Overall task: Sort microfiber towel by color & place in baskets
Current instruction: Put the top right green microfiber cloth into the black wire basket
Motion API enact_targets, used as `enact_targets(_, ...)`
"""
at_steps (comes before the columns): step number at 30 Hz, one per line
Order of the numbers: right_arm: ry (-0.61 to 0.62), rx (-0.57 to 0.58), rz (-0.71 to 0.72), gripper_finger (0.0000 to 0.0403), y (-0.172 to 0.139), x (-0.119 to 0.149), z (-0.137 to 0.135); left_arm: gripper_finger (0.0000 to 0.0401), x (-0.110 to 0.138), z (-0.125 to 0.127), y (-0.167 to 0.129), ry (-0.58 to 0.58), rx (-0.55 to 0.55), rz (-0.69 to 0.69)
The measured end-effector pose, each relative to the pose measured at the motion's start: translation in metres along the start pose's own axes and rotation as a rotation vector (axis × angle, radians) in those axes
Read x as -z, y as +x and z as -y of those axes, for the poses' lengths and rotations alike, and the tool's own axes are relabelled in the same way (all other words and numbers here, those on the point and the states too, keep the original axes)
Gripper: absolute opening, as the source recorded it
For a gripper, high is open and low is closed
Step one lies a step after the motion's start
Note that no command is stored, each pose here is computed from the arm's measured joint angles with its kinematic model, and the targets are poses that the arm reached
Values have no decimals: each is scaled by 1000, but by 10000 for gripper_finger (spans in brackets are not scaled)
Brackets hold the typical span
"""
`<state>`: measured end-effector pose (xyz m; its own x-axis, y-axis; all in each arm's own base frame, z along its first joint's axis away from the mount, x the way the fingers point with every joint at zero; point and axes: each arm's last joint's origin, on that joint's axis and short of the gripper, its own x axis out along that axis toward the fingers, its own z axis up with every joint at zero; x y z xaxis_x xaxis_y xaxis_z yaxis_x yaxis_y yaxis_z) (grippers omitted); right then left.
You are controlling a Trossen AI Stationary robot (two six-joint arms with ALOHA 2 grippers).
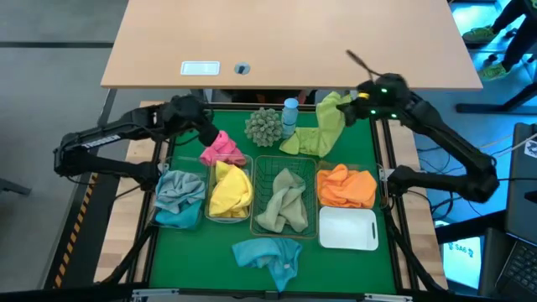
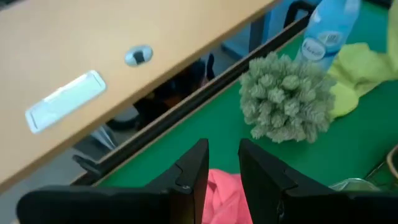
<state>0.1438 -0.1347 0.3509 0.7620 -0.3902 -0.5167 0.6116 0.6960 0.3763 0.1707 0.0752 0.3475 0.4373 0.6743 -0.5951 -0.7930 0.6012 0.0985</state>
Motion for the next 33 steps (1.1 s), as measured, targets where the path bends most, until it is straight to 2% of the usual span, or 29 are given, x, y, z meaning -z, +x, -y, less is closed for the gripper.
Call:
enact_targets(8, -26, -344, 204, 1, -54, -6, -26, 85, -2, 3, 39, 36, 37, -142)
enact_targets(13, -92, -542, 293, 1, -69, -8, -52, 85, -5, 1, 62, 39, 78, -189)
enact_targets(17, -144, -717, 297, 1, -72, -4, -79, 85, -8, -1, 76, 17, 113, -202)
enact_targets(24, -163, -817, 216, 1, -59, 16, -123, 85, -7, -5, 92, -9, 139, -252)
enact_targets(31, -175, -936, 165, 1, -47, 34, -164, 85, -6, -4, 95, -9, 140, -263)
enact_targets(33, -197, -934, 149, 1, -42, 40, -172, 85, -6, -4, 95, -9, 140, -263)
